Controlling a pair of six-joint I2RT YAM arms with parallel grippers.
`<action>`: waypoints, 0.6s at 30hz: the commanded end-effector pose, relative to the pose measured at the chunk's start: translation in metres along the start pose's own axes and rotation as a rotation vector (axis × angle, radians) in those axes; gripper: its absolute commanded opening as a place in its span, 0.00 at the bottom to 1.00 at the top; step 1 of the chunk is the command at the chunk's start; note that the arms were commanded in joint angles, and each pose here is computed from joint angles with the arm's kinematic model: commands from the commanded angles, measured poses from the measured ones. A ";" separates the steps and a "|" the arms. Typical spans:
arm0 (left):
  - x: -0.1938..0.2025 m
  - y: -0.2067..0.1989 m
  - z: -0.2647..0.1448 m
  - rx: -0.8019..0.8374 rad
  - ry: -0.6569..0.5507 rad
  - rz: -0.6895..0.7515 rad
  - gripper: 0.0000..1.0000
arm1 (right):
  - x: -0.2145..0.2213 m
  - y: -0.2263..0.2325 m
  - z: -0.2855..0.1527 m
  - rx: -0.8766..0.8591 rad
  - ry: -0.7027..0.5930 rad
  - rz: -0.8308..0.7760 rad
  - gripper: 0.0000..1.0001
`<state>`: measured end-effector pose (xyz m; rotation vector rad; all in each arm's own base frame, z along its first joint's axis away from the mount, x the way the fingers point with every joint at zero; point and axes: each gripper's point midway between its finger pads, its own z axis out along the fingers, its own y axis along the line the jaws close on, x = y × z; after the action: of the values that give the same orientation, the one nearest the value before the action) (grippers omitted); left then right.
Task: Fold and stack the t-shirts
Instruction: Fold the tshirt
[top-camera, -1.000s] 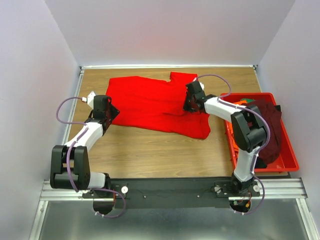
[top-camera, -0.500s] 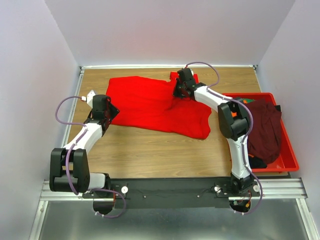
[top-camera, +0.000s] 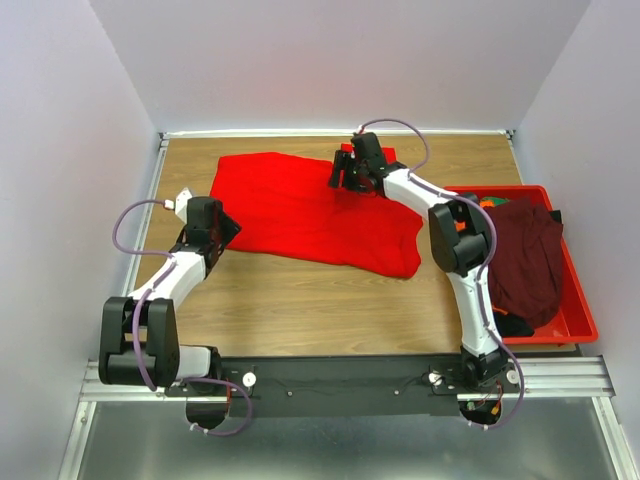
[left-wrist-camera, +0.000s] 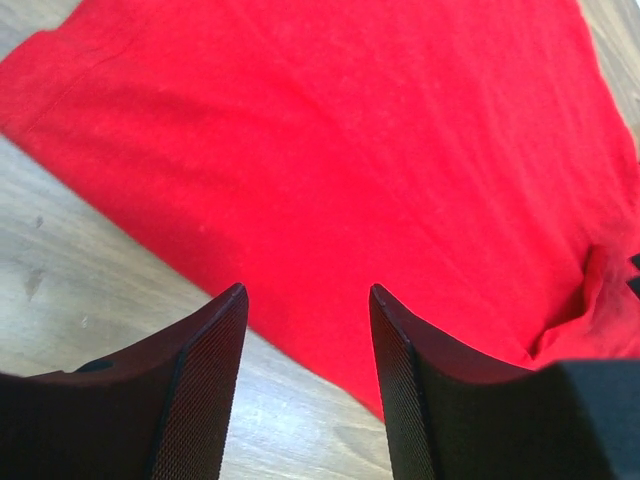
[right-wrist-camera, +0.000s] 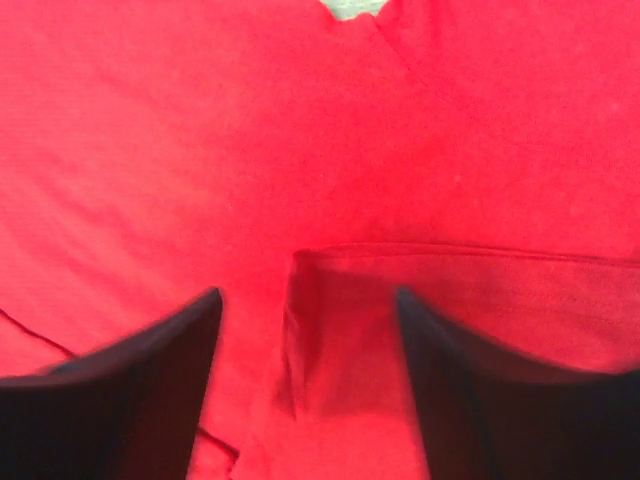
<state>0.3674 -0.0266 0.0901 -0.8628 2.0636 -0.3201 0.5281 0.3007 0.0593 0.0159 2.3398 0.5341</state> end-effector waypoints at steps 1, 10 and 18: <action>-0.013 0.007 -0.008 -0.029 -0.088 -0.035 0.61 | -0.026 0.015 -0.032 -0.028 -0.058 -0.049 0.86; -0.020 0.059 -0.020 -0.249 -0.187 -0.117 0.62 | 0.037 -0.044 -0.138 0.156 -0.042 0.060 0.77; -0.030 0.083 -0.013 -0.309 -0.201 -0.145 0.61 | 0.111 -0.091 -0.216 0.239 -0.030 0.125 0.62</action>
<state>0.3353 0.0331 0.0812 -1.1248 1.9248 -0.0742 0.3419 0.1796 0.1060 0.1956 2.3523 0.3964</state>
